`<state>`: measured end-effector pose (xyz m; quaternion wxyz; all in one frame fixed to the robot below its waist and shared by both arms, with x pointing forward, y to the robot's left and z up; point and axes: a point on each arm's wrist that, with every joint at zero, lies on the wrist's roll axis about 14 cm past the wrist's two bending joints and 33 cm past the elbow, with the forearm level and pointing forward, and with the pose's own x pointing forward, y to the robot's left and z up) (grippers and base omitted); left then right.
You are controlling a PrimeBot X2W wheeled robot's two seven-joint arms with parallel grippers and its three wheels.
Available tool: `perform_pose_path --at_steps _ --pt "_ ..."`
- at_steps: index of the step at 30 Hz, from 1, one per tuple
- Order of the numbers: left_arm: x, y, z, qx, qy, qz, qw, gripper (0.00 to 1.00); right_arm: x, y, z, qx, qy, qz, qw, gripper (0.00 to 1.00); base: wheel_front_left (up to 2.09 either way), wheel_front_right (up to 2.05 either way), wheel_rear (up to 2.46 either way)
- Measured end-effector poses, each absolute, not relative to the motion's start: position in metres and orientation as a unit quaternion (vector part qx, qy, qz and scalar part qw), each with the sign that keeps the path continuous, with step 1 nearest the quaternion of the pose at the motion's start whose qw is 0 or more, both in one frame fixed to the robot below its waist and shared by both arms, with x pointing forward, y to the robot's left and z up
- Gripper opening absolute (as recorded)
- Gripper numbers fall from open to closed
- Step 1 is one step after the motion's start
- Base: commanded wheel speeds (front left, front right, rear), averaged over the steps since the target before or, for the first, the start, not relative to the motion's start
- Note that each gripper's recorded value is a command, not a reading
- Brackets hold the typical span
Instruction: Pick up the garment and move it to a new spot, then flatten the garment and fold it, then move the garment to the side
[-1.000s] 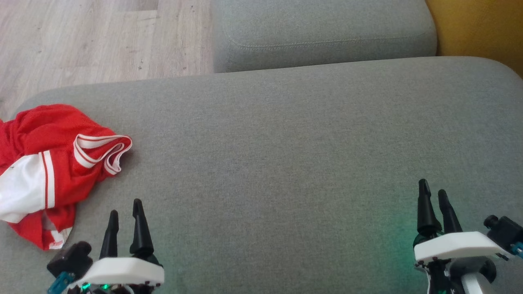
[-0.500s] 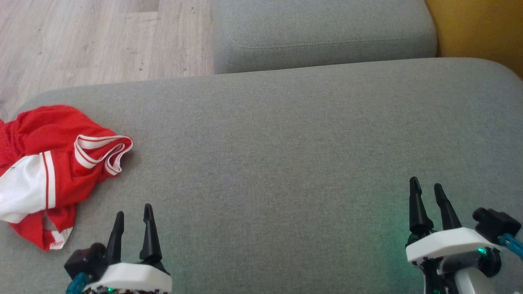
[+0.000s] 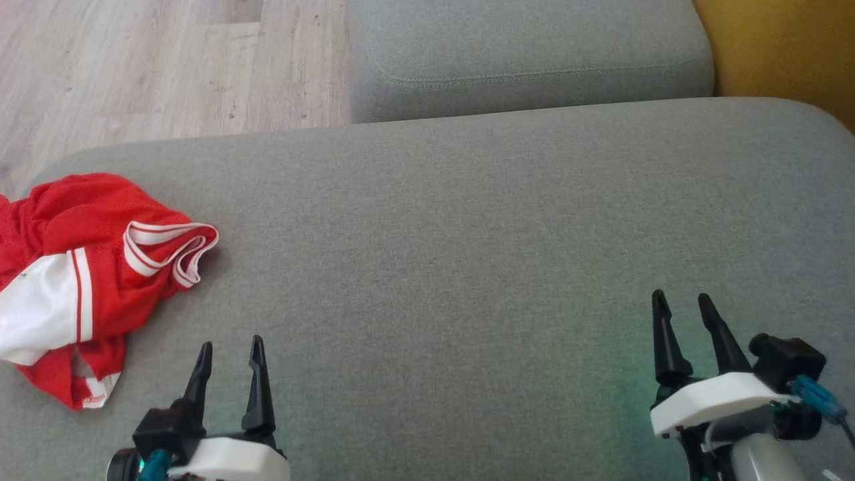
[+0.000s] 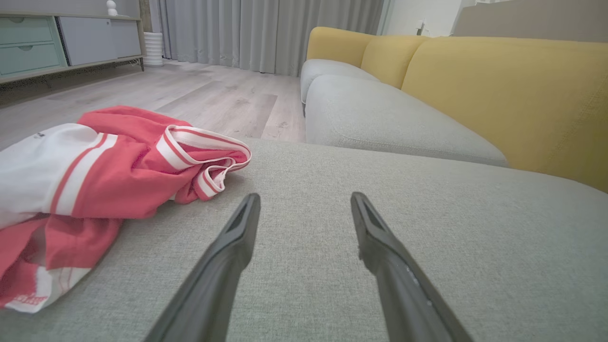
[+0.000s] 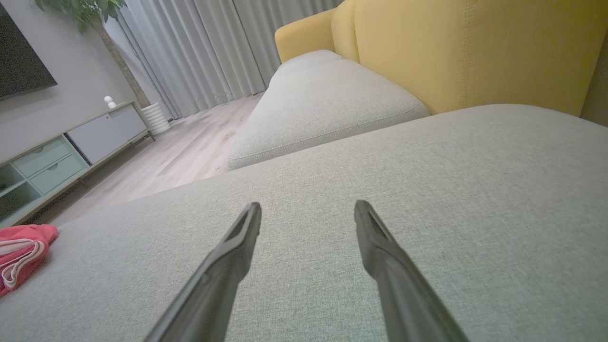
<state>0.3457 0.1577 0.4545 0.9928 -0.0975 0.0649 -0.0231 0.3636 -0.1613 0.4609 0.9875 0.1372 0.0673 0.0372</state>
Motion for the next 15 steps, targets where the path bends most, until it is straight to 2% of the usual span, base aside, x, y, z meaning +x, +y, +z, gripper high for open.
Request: perform_pose_path --at_steps 15 --pt "0.3417 0.159 0.4557 -0.053 0.055 -0.024 0.997 1.0 0.363 -0.1517 0.4668 0.07 0.056 0.062 0.994 1.0 0.0 0.0 0.0"
